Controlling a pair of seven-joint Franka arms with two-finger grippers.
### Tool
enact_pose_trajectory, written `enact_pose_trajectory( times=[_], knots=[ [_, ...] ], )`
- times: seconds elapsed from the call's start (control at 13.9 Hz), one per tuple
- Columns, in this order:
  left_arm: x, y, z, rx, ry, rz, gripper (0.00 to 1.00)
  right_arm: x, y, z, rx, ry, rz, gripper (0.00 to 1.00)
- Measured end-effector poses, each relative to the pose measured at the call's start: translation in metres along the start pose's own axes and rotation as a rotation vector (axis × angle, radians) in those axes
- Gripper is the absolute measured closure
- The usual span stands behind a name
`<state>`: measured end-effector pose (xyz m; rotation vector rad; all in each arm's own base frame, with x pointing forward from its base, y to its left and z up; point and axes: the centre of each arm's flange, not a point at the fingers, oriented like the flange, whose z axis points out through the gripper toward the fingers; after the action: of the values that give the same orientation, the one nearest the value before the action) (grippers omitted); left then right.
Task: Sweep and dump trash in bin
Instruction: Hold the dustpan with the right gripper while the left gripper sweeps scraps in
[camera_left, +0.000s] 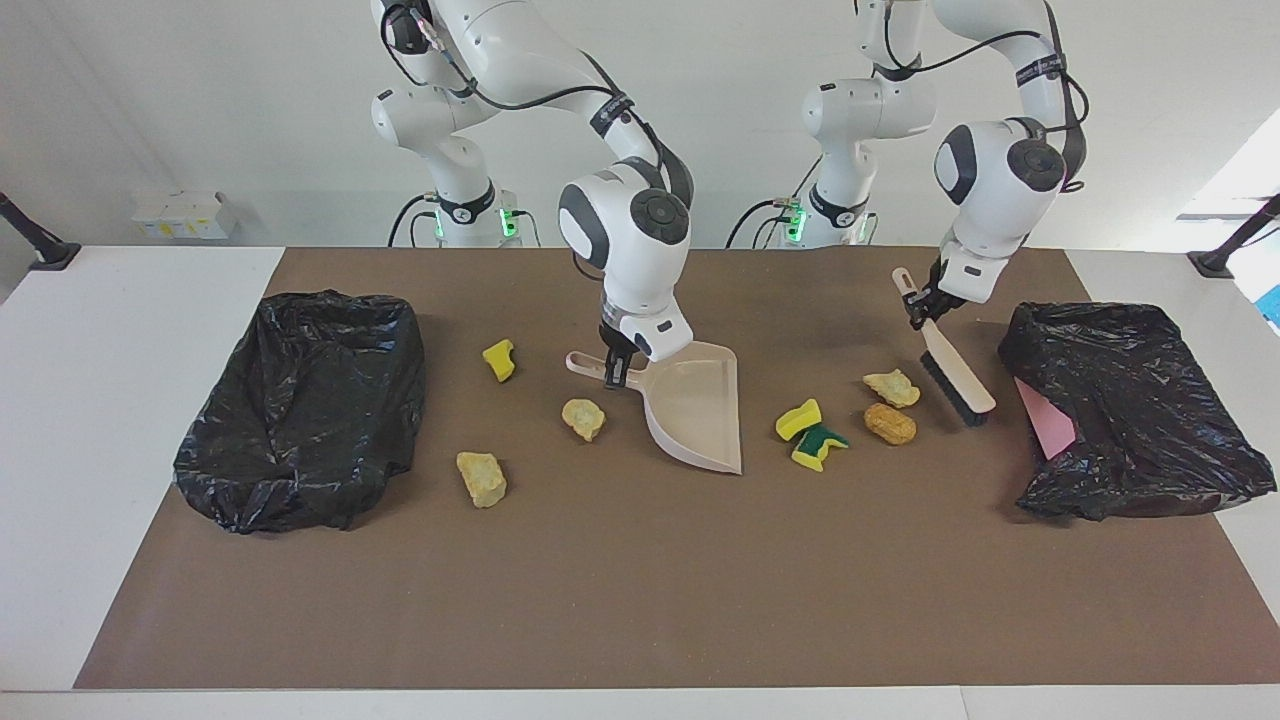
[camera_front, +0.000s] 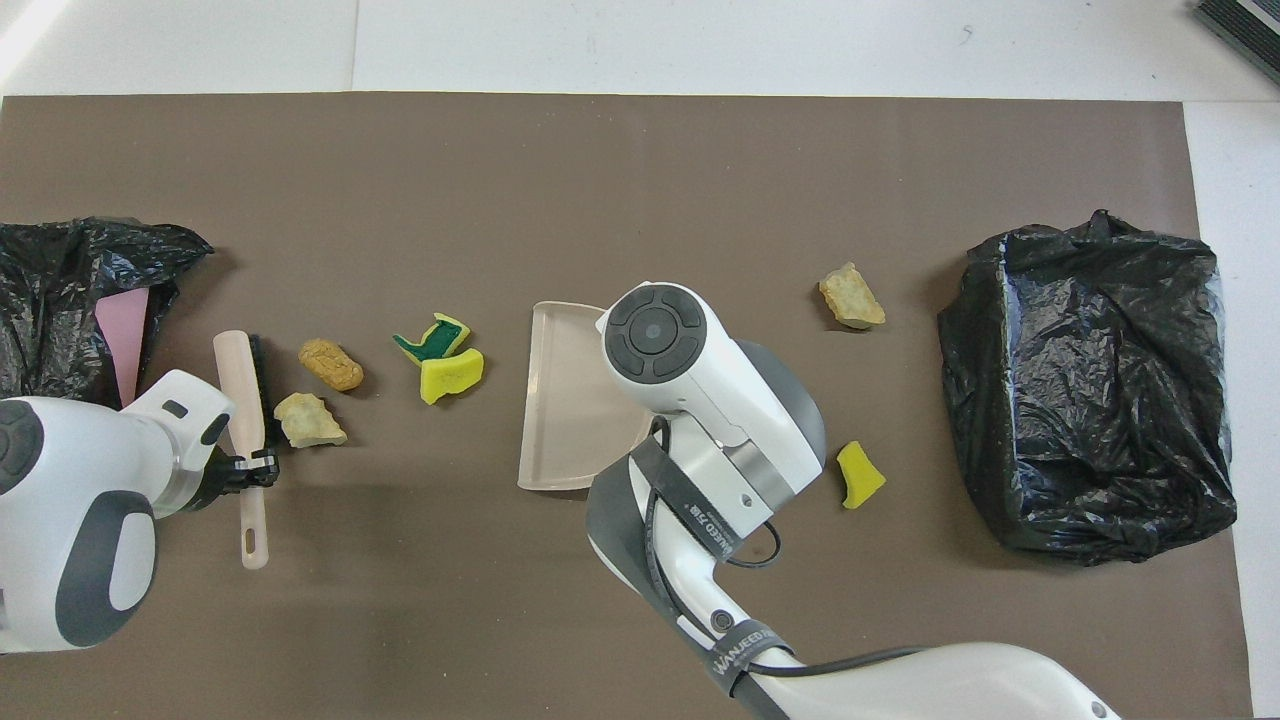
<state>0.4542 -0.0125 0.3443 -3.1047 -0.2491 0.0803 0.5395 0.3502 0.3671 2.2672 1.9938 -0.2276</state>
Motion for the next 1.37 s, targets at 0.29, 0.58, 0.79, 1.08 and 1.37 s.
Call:
enact_pose_trajectory(
  times=[0.29, 0.58, 0.79, 1.08, 1.37],
  knots=[
    [0.026, 0.014, -0.001, -0.019, 0.014, 0.105, 0.74, 0.0, 0.0, 0.0, 0.0, 0.0, 0.0, 0.69],
    [0.039, 0.08, 0.004, -0.045, 0.012, 0.205, 0.74, 0.0, 0.0, 0.0, 0.0, 0.0, 0.0, 0.69],
    [0.027, 0.122, 0.005, -0.088, 0.002, 0.247, 0.74, 0.0, 0.0, 0.0, 0.0, -0.001, 0.0, 0.69],
    [-0.009, 0.192, 0.003, -0.146, -0.02, 0.336, 0.74, 0.0, 0.0, 0.0, 0.001, -0.001, 0.0, 0.69],
    [-0.044, 0.252, -0.011, -0.168, -0.008, 0.411, 0.74, 0.0, -0.001, 0.0, 0.002, -0.002, -0.001, 0.69]
  ],
)
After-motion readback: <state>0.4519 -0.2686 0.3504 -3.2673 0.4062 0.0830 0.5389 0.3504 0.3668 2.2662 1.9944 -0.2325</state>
